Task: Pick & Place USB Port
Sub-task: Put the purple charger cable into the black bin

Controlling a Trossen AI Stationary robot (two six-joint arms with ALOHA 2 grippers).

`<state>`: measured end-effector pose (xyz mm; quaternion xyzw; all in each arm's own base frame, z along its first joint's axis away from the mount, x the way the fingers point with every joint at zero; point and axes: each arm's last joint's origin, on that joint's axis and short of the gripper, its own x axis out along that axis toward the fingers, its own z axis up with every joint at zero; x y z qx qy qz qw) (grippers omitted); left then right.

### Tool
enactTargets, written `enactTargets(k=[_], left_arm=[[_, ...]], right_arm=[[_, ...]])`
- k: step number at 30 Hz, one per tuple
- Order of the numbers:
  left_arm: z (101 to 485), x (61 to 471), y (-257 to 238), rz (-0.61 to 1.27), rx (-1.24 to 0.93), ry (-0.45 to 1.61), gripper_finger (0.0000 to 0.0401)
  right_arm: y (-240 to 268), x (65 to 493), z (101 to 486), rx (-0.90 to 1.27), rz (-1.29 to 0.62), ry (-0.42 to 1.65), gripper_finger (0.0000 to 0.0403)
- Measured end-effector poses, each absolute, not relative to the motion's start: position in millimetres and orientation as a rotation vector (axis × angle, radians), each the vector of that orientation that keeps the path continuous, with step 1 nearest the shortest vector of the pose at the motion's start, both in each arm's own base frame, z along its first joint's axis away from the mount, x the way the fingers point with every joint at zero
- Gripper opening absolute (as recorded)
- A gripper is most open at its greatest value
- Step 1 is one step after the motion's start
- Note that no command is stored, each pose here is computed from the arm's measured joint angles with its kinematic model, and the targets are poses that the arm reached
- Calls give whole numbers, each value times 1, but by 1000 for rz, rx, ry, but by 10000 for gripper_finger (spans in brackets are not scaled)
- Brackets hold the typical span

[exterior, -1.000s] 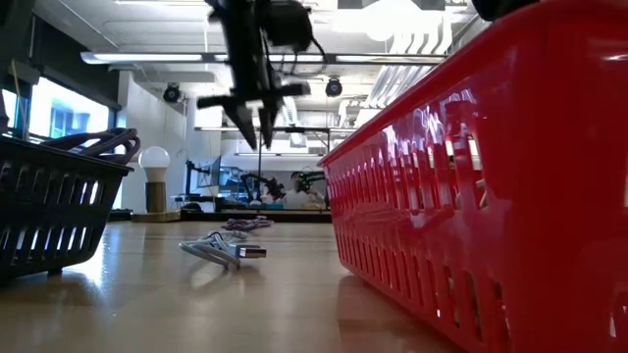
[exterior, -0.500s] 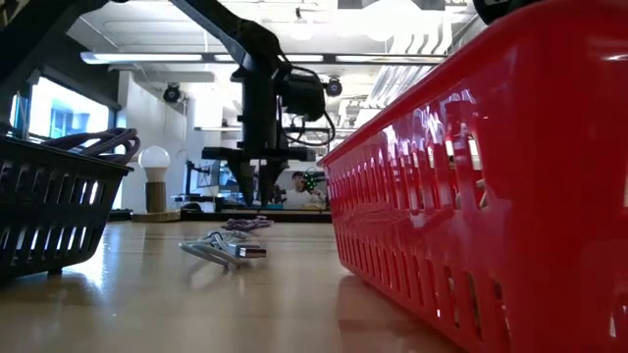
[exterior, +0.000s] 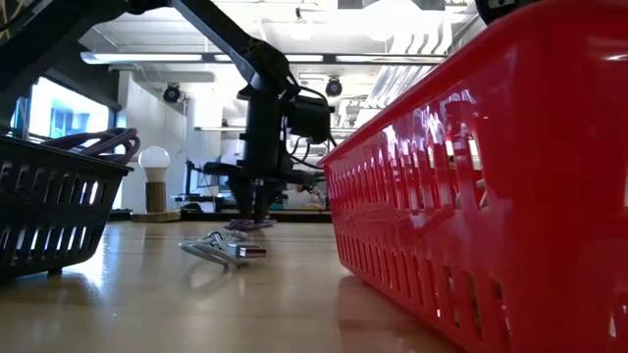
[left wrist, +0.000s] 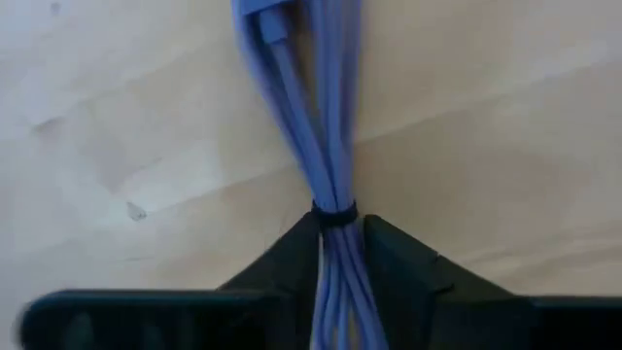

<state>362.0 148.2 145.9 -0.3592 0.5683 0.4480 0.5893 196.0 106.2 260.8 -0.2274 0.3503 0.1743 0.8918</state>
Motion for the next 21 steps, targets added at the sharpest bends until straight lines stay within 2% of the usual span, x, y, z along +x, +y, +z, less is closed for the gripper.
enactTargets(k=[3,11,16,21], left_arm=[[145,362,148,996,-766,1350,23],[167,355,141,986,-682,1412,10],[234,357,124,980,-611,1384,10],[309,357,80,942,-567,1298,10]], right_arm=[[107,194,260,-466,366,743,133],[119,187,260,-507,412,731,133],[125,182,259,-522,442,729,133],[126,181,259,-541,430,734,133]])
